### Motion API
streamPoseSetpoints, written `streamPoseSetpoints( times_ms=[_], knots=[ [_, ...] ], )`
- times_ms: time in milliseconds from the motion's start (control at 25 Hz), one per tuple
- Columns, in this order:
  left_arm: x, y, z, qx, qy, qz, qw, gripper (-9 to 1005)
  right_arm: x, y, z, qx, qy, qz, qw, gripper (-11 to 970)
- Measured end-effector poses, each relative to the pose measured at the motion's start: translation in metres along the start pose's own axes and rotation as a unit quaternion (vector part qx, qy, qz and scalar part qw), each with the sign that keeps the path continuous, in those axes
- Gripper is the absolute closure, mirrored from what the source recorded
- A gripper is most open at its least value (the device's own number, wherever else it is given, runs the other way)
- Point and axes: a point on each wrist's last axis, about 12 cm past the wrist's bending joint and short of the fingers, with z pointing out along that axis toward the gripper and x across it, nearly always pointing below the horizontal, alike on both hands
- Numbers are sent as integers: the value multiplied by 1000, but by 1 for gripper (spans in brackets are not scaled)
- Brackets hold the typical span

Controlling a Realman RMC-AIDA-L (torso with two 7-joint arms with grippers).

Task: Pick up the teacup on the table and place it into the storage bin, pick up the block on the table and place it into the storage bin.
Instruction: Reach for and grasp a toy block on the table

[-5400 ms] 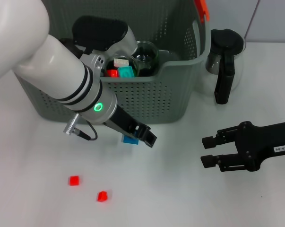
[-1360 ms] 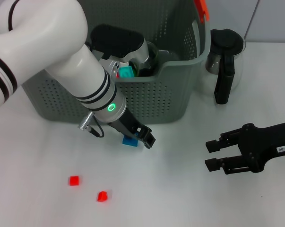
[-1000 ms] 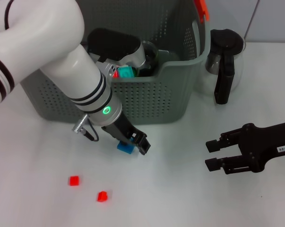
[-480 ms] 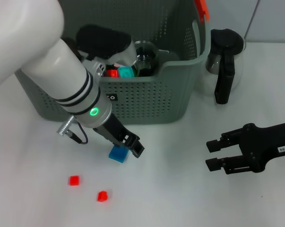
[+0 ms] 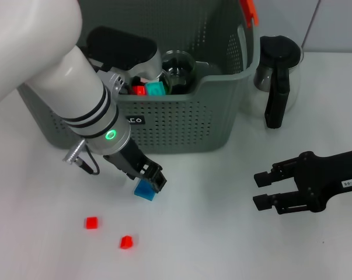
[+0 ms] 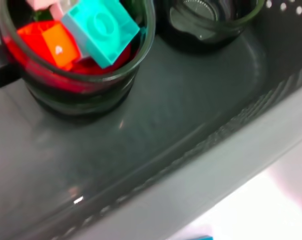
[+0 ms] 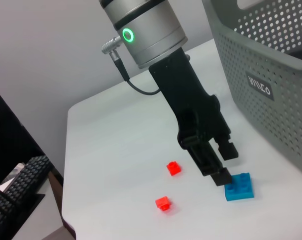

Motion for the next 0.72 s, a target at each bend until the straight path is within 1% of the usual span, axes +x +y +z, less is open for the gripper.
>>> streamPoseSetpoints(
  times_ms=[160, 520, 720],
  knots=[
    [-5, -2, 2, -4, 2, 8, 1000, 409, 0, 0, 0, 0, -1, 0, 1000, 396],
    [-6, 1, 12, -9, 6, 8, 1000, 410, 0, 0, 1, 0, -1, 0, 1000, 397],
    [-7, 3, 14, -22, 16, 11, 1000, 410, 0, 0, 2, 0, -1, -1, 1000, 397]
  ],
)
